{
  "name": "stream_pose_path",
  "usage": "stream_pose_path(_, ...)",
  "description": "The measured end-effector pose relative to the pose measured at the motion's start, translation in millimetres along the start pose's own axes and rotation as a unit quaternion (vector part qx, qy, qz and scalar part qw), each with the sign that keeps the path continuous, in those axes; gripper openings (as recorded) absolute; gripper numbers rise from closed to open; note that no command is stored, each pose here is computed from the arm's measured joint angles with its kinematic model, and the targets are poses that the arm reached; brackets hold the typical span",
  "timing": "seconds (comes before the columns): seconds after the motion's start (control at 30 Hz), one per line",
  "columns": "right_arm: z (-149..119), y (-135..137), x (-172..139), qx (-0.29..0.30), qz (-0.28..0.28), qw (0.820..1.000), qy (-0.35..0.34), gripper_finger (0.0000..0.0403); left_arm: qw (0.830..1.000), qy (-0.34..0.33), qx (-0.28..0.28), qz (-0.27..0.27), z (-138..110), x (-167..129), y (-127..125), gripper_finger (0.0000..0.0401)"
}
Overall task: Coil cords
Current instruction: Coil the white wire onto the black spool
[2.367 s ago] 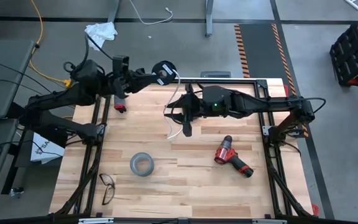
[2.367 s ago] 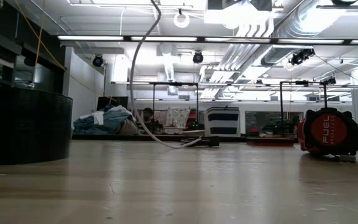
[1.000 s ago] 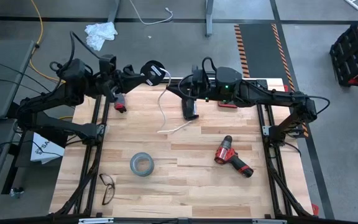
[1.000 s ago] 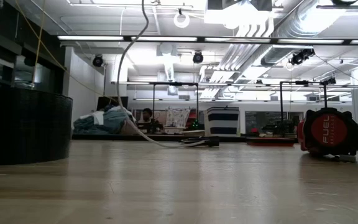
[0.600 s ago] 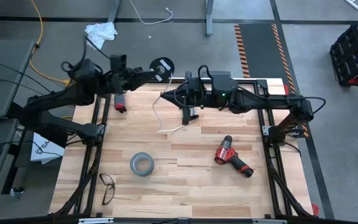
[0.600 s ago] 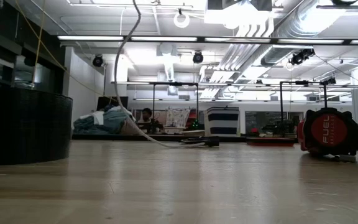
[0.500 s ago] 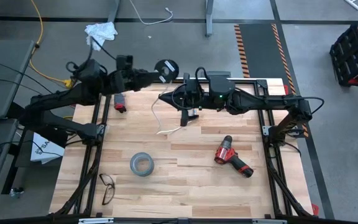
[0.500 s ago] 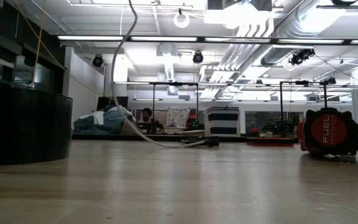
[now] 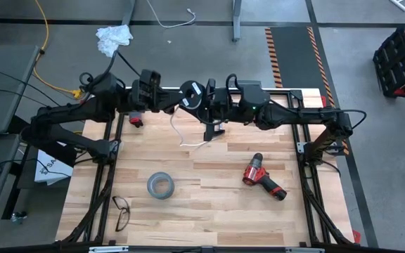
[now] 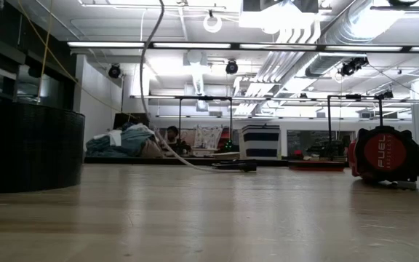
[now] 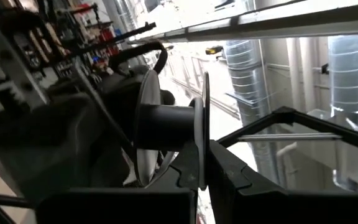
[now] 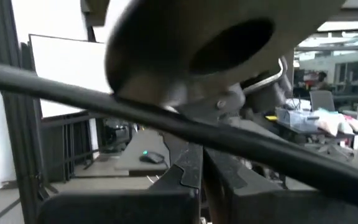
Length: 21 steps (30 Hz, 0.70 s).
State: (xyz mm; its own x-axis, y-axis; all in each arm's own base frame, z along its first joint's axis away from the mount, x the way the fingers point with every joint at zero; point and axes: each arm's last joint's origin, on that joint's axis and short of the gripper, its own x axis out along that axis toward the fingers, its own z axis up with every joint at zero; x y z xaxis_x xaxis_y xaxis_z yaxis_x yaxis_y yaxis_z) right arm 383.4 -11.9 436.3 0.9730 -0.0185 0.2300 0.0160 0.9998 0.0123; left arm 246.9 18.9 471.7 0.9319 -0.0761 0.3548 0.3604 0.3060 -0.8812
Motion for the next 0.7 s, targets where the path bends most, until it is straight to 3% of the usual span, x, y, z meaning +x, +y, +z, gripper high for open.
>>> stream_pose_path(0.2, 4.1, -0.3, -0.1, -0.011, 0.001, 1.0, -0.021, 0.0, 0.999, 0.0, -0.035, -0.001, -8.8, 1.4, -2.7, 0.0006)
stream_pose_path(0.43, 8.1, -2.2, -0.4, -0.01, 0.008, 0.999, -0.042, 0.0, 0.999, -0.022, -0.026, 0.005, -11.8, 3.8, -1.7, 0.0007)
stream_pose_path(0.7, 8.2, -14.4, -0.8, -0.022, -0.008, 0.999, -0.041, 0.0, 1.0, 0.0, -0.031, 0.003, -17.7, 6.2, -0.7, 0.0007)
